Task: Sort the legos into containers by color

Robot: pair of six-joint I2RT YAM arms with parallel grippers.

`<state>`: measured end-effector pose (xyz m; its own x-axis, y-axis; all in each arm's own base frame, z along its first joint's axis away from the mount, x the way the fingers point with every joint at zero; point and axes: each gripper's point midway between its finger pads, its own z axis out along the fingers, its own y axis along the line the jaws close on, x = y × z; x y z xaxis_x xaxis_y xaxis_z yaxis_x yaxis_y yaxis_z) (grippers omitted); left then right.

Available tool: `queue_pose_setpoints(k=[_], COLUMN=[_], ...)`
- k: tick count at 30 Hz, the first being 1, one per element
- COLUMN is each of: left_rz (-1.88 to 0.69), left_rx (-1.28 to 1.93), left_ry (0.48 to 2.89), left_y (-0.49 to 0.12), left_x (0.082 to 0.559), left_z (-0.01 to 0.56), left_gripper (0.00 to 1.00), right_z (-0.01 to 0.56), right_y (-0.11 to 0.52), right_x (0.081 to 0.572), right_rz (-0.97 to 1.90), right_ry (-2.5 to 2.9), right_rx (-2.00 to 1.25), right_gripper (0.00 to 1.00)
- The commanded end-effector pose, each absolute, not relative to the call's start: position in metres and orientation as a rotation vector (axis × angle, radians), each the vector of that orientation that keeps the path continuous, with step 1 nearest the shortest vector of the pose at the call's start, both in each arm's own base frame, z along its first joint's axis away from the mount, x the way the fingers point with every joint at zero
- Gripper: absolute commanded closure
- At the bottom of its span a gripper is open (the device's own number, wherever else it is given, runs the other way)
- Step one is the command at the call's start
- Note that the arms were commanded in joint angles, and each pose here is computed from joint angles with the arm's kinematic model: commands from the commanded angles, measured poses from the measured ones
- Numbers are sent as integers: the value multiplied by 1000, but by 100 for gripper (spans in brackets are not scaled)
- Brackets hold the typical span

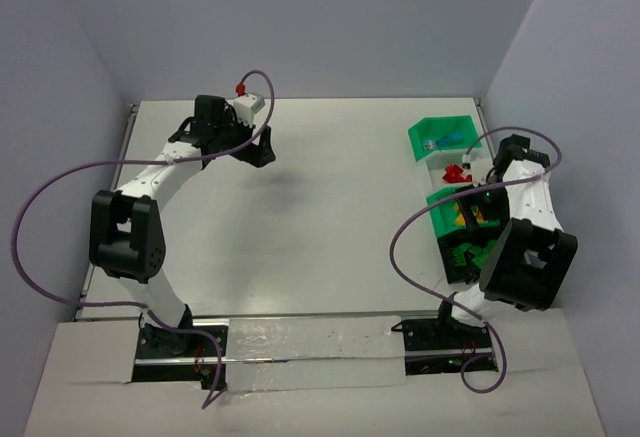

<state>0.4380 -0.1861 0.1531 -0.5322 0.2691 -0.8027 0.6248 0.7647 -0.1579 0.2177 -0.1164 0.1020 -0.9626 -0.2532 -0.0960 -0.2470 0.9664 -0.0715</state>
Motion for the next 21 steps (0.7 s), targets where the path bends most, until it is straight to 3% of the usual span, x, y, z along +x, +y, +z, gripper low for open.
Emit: queue_pose_setpoints(k=[1,6,12,21], left_rz=[-590,-581,-453,-474], left_rx=[611,502,424,303], left_ry=[2123,2182,2197,2282], left_y=[-173,-146,-110,-80], left_x=[423,416,410,389], left_z=[182,187,191,185], left_gripper=[1,1,1,1], right_z=[152,212,233,238], right_y=[-71,-1,99,209], right_x=[261,330,397,430], right_rz=[27,169,365,533], right_ry=[2817,2534,2287,2176], right_rx=[-438,-509,-614,-737], right_gripper=[1,0,0,0])
